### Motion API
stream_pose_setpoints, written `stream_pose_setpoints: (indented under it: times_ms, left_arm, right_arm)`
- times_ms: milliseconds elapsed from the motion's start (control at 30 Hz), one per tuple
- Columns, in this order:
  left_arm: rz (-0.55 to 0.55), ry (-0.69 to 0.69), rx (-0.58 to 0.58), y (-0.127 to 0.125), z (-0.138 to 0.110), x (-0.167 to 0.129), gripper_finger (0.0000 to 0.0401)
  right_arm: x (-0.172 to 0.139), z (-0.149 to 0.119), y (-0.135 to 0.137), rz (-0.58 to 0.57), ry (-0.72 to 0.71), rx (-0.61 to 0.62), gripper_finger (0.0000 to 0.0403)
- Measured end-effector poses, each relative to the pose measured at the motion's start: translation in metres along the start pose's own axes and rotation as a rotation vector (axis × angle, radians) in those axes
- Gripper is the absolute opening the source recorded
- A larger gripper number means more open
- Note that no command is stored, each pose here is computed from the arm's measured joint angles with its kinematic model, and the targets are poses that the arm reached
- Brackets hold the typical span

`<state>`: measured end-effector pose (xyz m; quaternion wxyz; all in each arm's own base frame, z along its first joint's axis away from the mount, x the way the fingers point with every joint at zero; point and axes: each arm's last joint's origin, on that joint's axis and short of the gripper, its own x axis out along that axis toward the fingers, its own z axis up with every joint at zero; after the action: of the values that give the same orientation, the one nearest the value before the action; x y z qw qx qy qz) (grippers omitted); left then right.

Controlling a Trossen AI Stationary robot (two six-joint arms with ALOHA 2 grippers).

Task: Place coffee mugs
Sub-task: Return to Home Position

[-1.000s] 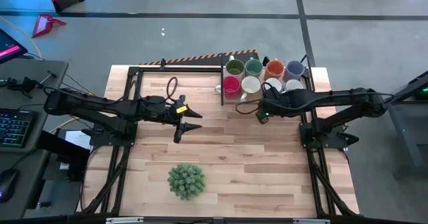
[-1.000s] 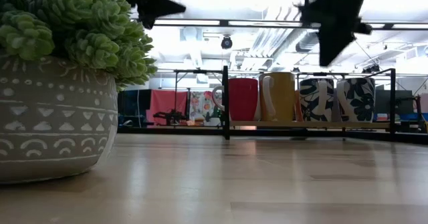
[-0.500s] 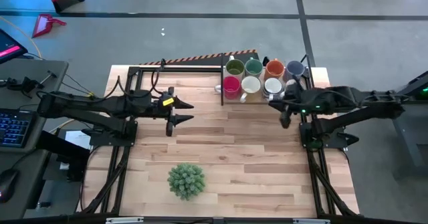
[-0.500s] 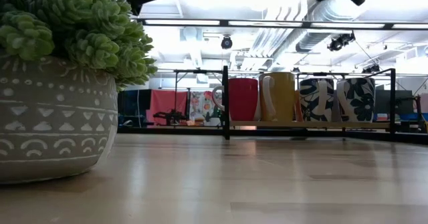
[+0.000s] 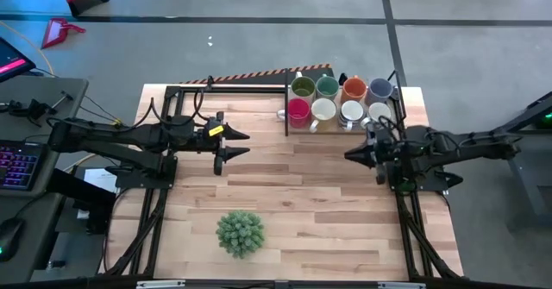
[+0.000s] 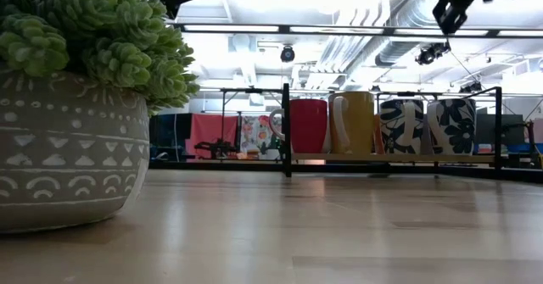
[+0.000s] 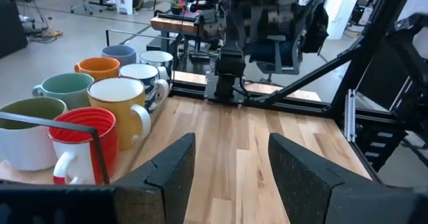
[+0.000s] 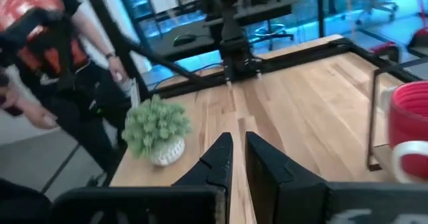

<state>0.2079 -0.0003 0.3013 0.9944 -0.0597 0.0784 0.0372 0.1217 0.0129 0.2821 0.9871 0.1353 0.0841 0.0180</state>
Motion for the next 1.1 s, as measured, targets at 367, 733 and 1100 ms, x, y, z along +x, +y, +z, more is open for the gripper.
stream_pose_setpoints:
  times_ms: [367,733,1100]
  left_arm:
    - [-0.005,-0.041,-0.006,-0.001,0.004,0.0,0.0179]
    - [0.012,-0.053,-0.051,0.0,0.005,0.0,0.0179]
    - [0.053,-0.023,-0.052,0.001,0.002,0.0,0.0179]
  right_arm:
    - [0.002,-0.042,-0.008,0.166,-0.083,-0.121,0.0023]
    - [-0.002,-0.082,-0.02,0.195,-0.191,-0.079,0.0023]
    - [-0.004,-0.086,-0.022,0.192,-0.212,-0.138,0.0023]
